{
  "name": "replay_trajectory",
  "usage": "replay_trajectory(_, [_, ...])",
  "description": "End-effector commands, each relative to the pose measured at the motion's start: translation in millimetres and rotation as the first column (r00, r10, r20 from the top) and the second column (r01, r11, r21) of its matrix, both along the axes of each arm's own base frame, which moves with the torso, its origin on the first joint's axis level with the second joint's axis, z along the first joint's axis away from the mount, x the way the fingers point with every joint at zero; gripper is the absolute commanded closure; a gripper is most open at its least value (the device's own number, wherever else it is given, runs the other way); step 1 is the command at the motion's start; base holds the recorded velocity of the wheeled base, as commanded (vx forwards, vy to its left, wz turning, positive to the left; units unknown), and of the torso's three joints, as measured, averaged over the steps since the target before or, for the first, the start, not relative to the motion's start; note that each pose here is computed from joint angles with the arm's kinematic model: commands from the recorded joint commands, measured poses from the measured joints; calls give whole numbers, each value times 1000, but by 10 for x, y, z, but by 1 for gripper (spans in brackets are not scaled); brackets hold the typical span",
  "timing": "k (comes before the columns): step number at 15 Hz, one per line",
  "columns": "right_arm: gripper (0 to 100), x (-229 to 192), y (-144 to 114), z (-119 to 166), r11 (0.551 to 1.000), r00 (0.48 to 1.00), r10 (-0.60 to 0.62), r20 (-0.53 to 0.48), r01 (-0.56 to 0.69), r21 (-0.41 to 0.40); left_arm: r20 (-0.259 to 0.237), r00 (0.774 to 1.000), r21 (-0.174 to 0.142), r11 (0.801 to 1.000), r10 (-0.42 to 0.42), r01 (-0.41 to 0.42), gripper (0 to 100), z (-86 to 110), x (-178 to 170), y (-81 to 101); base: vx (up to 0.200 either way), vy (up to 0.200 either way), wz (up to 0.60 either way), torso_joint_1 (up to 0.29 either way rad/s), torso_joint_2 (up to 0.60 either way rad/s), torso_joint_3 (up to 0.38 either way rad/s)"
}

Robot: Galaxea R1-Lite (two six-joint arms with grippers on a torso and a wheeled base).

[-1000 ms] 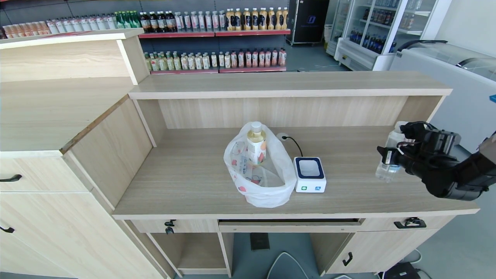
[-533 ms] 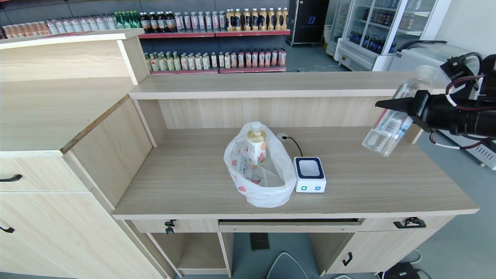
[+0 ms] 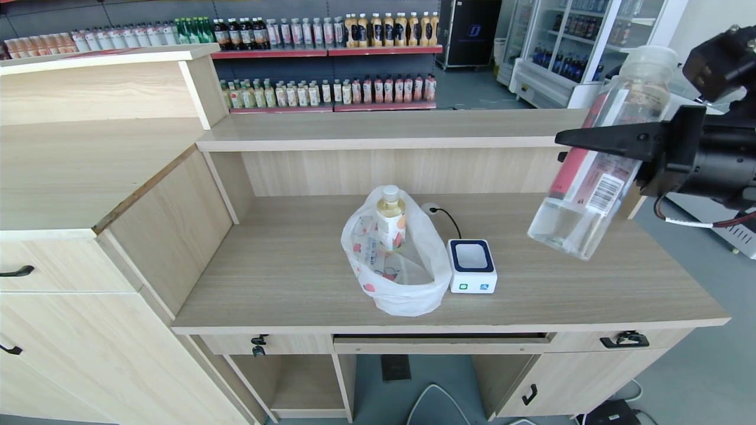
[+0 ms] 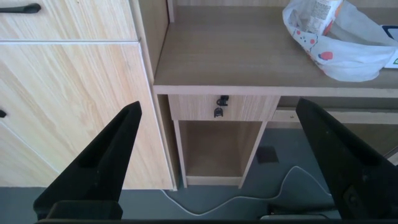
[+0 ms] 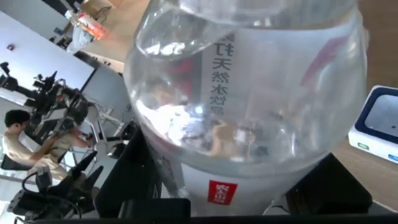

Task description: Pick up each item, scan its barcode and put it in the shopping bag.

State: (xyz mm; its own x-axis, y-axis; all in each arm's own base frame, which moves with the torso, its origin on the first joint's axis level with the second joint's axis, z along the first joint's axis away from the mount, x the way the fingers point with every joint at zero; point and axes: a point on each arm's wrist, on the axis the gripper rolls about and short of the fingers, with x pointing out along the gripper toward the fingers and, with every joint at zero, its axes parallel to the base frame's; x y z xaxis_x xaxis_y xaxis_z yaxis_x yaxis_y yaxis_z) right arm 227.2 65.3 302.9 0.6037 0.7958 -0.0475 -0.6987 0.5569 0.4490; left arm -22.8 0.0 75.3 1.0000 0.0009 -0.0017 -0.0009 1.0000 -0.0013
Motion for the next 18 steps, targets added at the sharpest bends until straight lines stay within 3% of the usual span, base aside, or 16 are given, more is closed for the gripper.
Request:
replay_trajectory(1, [100, -218, 137, -4, 996, 996, 87, 35, -86, -17, -1, 1000, 0, 1000, 1, -1, 0, 1, 1, 0, 0, 0, 0, 0, 0, 0])
replay_trajectory(4, [100, -379, 283, -215, 977, 979, 192, 71, -184, -107, -1, 1000, 0, 1000, 1, -1, 0, 1, 1, 0, 0, 0, 0, 0, 0, 0])
replay_trajectory(11, [100, -535, 412, -232, 935, 937, 348, 41, -344, -79, -1, 1000, 0, 1000, 1, -1, 0, 1, 1, 0, 0, 0, 0, 0, 0, 0])
replay_trajectory(18, [100, -661, 384, -334, 930, 932, 362, -1, -361, -67, -1, 1000, 0, 1000, 1, -1, 0, 1, 1, 0, 0, 0, 0, 0, 0, 0])
